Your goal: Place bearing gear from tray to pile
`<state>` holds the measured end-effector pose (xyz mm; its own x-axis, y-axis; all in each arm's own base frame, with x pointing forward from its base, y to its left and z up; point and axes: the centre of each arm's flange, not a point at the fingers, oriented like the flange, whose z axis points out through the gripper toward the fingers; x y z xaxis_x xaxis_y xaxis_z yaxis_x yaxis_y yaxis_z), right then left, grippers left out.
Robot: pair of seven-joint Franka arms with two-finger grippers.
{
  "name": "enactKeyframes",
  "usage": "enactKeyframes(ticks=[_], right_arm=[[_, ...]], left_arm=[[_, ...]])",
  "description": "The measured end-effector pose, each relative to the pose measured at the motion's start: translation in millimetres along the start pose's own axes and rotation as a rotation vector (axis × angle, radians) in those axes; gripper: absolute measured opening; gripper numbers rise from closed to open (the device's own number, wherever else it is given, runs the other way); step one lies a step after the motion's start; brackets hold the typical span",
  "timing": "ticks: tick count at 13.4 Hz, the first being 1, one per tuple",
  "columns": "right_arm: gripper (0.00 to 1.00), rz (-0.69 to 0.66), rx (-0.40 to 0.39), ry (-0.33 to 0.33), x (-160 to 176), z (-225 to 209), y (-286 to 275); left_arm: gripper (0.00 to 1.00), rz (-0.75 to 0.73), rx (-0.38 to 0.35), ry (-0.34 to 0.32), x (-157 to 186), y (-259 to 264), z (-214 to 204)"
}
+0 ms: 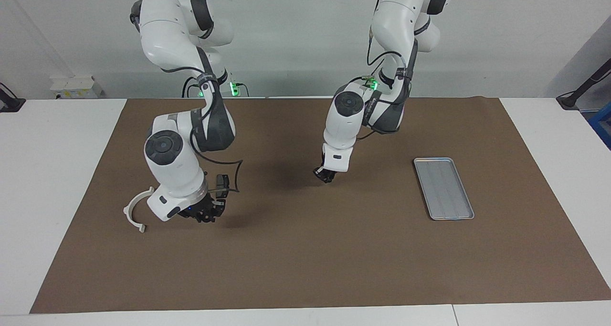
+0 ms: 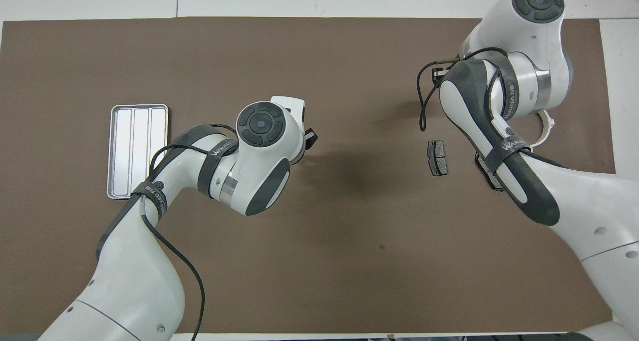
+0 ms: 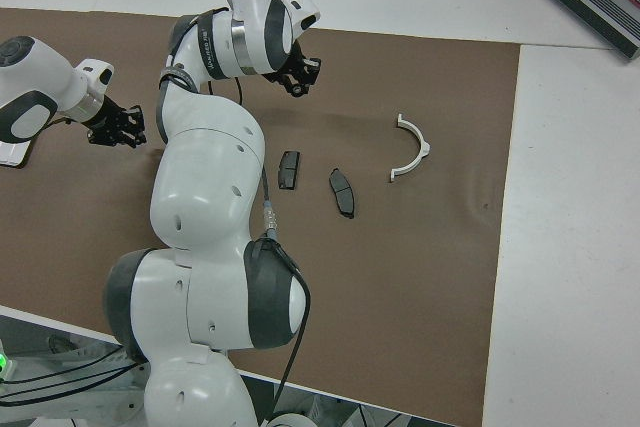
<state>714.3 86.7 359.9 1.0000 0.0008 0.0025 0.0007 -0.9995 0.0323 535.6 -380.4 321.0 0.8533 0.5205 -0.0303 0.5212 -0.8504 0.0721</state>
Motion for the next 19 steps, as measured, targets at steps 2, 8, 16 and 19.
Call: enactKeyframes(ticks=[2,8,16,19], right_arm=[[0.36,-0.007,-0.004,0.004,-2,12,3],[0.36,-0.011,0.007,0.044,-4,51,39],[0.36,-0.035,0.008,0.047,-3,56,70],[0.36,-0.035,0.011,0.055,-2,67,69]], left_arm=[[0.23,-0.007,0.004,0.007,6,-3,9],[0.24,-0.004,-0.006,0.023,6,-11,23],[0.97,0.061,0.101,0.083,86,-66,-74],[1.00,0.136,0.131,0.063,139,-152,-174]])
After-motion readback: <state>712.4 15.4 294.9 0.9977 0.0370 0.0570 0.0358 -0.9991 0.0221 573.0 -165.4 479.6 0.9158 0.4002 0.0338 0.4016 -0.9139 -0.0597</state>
